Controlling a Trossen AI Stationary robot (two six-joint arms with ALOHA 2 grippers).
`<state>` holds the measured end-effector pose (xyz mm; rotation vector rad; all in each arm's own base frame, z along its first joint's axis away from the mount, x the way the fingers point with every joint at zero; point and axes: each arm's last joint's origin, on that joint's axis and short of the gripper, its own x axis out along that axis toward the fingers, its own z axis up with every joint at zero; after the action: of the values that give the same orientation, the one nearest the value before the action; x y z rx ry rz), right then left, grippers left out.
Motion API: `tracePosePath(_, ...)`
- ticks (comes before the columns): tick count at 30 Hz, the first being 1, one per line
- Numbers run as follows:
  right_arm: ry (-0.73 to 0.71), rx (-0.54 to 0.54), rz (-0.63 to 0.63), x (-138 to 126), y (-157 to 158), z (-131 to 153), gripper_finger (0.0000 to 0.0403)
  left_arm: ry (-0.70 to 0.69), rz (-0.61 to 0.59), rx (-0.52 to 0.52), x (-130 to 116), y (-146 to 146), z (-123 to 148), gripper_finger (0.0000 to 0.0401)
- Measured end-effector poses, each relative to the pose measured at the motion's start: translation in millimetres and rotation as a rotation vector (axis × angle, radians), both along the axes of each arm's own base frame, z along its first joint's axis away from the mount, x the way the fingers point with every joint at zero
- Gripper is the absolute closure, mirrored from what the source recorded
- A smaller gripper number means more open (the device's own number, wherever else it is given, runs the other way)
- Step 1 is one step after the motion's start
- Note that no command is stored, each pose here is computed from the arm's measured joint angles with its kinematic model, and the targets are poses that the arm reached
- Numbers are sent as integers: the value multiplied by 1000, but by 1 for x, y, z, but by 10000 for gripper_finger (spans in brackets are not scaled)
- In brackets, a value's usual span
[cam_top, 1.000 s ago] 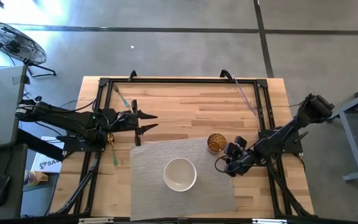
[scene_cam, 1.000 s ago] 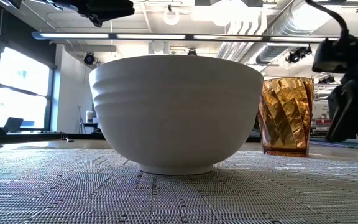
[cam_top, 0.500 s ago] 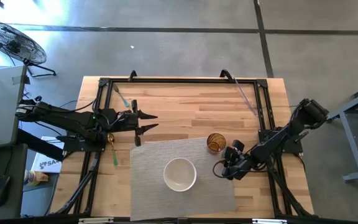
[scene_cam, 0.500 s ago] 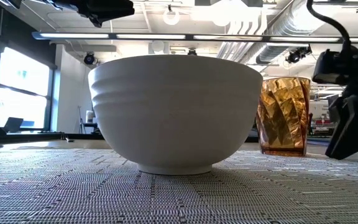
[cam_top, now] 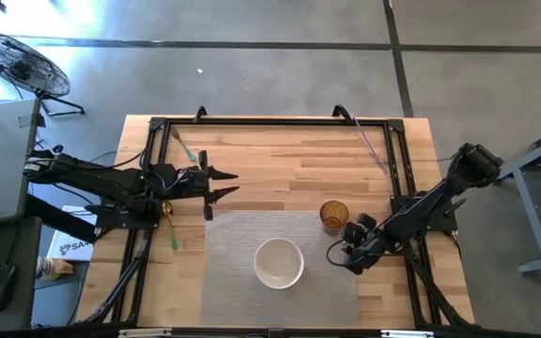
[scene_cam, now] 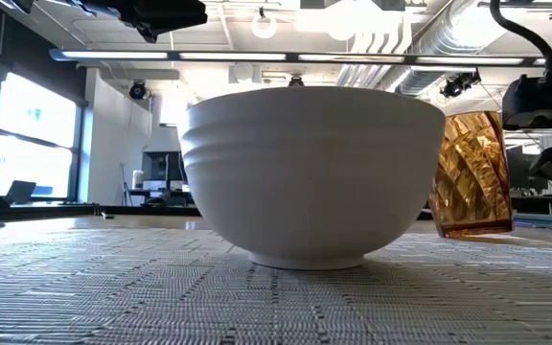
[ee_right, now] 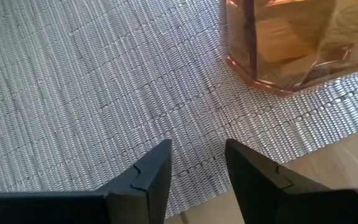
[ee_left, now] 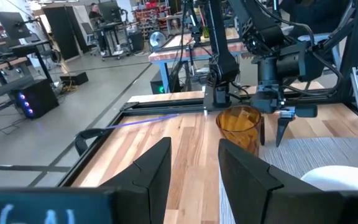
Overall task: Pick & Place Utensil
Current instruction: Adjust the gray mat
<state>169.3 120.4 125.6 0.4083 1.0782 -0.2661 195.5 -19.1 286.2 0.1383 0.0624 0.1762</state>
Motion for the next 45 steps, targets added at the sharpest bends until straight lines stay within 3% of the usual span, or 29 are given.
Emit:
tracePosePath(13,30,100,15,-2,2,5,258,6,1,0,0,0,-1,270)
tracePosePath(21,37,60,-5,-10,-6,14,258,3,2,-8,0,0,0,270)
tracePosePath(26,87,112,-14,-17,-9,19,258,3,2,-10,0,0,0,270)
tracePosePath(33,210,130,-64,-40,-24,33,258,-5,4,-26,0,0,0,270)
tracePosePath(41,173,75,-178,-60,-52,53,258,-12,5,-27,0,0,1,270)
tracePosePath(45,108,84,-247,-57,-63,59,258,-24,5,-30,0,0,2,270)
